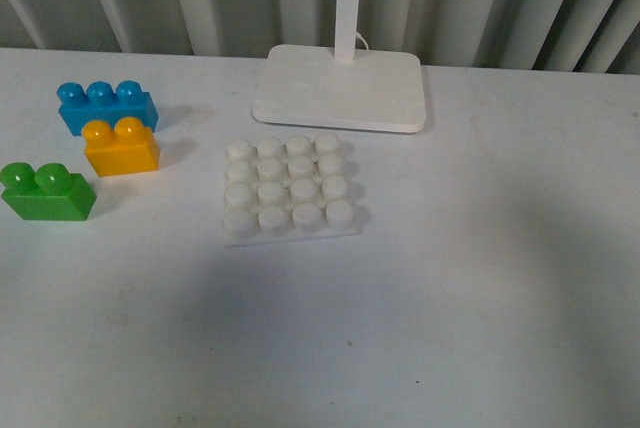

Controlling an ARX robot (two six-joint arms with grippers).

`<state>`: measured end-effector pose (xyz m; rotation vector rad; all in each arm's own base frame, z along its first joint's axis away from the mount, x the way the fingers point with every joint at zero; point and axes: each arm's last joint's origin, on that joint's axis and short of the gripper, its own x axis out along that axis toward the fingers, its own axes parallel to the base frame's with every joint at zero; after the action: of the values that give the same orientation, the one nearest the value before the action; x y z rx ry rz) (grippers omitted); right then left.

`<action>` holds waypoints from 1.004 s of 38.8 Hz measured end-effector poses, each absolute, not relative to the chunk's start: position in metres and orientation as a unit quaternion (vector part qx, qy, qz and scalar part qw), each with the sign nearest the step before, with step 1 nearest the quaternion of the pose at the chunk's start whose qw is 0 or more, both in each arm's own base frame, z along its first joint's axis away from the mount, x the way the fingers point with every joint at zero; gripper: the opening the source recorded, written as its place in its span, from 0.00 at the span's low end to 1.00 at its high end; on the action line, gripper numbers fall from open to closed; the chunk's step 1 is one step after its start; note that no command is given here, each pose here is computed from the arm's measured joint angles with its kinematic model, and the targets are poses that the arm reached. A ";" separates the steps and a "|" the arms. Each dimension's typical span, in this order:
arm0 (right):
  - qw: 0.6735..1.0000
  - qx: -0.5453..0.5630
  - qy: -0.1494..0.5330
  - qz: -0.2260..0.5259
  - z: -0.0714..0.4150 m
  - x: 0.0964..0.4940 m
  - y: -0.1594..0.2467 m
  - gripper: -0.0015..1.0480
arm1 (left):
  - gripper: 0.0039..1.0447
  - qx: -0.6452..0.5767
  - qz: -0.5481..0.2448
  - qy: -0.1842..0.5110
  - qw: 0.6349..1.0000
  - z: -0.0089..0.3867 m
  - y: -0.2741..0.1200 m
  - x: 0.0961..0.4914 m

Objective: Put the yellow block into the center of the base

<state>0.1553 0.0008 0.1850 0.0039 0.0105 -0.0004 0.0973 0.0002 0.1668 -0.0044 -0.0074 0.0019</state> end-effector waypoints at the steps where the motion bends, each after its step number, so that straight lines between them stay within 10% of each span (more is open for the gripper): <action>1: 1.000 0.002 0.006 -0.002 0.184 0.154 0.000 0.01 | 0.94 -0.002 0.001 -0.004 1.000 0.167 0.000 0.097; 39: 1.000 0.002 -0.005 0.000 0.169 0.115 0.000 0.01 | 0.94 -0.002 0.001 -0.004 1.000 0.167 0.000 0.097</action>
<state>0.1147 0.0001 0.1687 0.0033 -0.0093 -0.0004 0.0973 0.0002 0.1668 -0.0044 -0.0074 0.0019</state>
